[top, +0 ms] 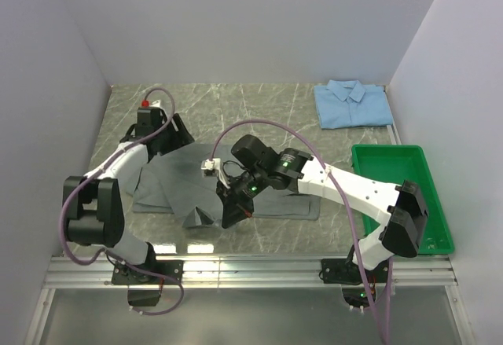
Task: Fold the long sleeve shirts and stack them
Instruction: Fold the shirt
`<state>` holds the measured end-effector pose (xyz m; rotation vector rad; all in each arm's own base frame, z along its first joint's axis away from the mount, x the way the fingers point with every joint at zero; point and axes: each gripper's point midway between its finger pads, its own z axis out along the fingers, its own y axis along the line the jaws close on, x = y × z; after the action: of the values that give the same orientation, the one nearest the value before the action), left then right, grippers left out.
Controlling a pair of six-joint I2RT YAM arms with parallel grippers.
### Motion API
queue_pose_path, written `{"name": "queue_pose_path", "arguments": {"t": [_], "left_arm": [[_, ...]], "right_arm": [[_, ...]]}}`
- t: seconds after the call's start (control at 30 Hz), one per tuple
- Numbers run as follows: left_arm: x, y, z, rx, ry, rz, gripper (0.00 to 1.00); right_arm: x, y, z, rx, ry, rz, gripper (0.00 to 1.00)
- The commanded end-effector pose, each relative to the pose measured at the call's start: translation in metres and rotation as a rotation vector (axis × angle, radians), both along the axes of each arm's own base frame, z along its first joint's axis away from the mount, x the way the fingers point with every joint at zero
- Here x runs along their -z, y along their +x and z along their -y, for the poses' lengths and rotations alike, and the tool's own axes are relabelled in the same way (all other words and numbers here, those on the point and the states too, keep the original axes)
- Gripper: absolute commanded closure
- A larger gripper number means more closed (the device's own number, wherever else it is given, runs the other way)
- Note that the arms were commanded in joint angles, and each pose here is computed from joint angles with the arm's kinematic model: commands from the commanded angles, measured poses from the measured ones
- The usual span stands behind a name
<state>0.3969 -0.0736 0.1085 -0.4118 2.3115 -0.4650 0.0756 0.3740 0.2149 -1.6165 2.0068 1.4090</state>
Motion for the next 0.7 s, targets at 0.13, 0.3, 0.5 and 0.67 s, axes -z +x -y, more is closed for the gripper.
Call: {"name": "queue_pose_path", "arguments": {"t": [0.13,0.3,0.5,0.67], "left_arm": [[0.050,-0.001,0.035,0.144,-0.105,-0.152,0.28],[0.077,-0.010,0.039,0.166,-0.075,-0.252,0.28],[0.072,-0.010,0.031,0.138,-0.003,-0.238,0.27],[0.056,-0.008,0.028,0.136,0.016,-0.196,0.26]], "right_arm": [[-0.024,0.017,-0.015,0.064,0.053,0.057,0.98],[-0.025,0.053,-0.014,0.227,0.061,0.069,0.97],[-0.018,0.125,0.021,0.601,0.062,-0.040,0.96],[-0.003,0.179,0.069,0.898,0.062,-0.073,0.96]]}}
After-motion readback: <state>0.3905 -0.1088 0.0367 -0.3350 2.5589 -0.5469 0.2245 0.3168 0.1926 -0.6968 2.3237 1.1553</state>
